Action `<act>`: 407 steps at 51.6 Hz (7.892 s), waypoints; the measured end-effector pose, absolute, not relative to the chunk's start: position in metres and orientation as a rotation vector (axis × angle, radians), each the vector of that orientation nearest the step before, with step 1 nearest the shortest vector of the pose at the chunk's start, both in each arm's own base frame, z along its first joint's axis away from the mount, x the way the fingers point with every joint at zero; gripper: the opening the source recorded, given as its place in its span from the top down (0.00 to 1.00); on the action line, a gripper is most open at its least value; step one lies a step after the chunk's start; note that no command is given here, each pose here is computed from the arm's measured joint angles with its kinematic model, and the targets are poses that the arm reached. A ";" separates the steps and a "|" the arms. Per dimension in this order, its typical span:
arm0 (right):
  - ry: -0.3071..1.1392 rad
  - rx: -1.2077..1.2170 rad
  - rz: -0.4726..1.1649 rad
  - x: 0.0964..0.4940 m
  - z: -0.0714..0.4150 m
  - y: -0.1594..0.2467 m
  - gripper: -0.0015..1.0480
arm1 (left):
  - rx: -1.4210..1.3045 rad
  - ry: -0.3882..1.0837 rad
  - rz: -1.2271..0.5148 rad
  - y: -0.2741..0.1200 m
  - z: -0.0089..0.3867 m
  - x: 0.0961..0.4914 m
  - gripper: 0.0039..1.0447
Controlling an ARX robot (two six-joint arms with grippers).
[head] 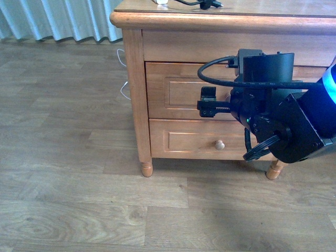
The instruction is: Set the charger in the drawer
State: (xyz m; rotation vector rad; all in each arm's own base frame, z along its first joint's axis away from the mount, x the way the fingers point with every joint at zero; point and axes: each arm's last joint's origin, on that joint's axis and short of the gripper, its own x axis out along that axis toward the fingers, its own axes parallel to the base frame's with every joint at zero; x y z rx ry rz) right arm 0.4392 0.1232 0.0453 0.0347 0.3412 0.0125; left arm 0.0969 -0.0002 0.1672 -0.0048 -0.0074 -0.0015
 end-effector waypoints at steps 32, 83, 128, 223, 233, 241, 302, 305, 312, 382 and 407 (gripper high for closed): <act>0.364 0.032 0.027 0.435 0.045 0.122 0.78 | -0.005 -0.007 -0.002 0.000 0.167 0.097 0.05; 0.756 0.179 0.105 0.279 0.076 0.114 0.79 | -0.005 -0.007 -0.002 0.000 0.167 0.097 0.05; 0.615 0.260 0.151 0.213 0.166 0.079 0.08 | -0.005 -0.007 -0.002 0.000 0.167 0.097 0.05; 0.002 0.006 0.000 0.098 0.214 0.000 0.08 | 0.026 0.044 0.072 0.000 0.166 0.098 0.05; 0.002 0.006 0.000 0.098 0.214 0.000 0.08 | 0.096 0.151 0.165 -0.005 0.175 0.124 0.05; 0.002 0.006 0.000 0.098 0.214 0.000 0.08 | 0.104 0.141 0.111 -0.017 0.204 0.162 0.05; 0.002 0.005 0.000 0.098 0.214 0.000 0.08 | 0.069 0.279 0.021 -0.220 0.259 0.496 0.05; 0.002 0.005 0.000 0.098 0.214 0.000 0.08 | 0.075 0.287 0.034 -0.222 0.253 0.504 0.05; 0.002 0.005 0.000 0.098 0.214 0.000 0.08 | 0.078 0.295 0.048 -0.222 0.246 0.513 0.05; 0.002 0.005 0.000 0.098 0.214 0.000 0.08 | 0.070 0.140 -0.151 -0.187 0.280 0.377 0.78; 0.002 0.004 0.000 0.098 0.214 0.000 0.08 | 0.163 0.342 -0.261 -0.209 0.188 0.367 0.78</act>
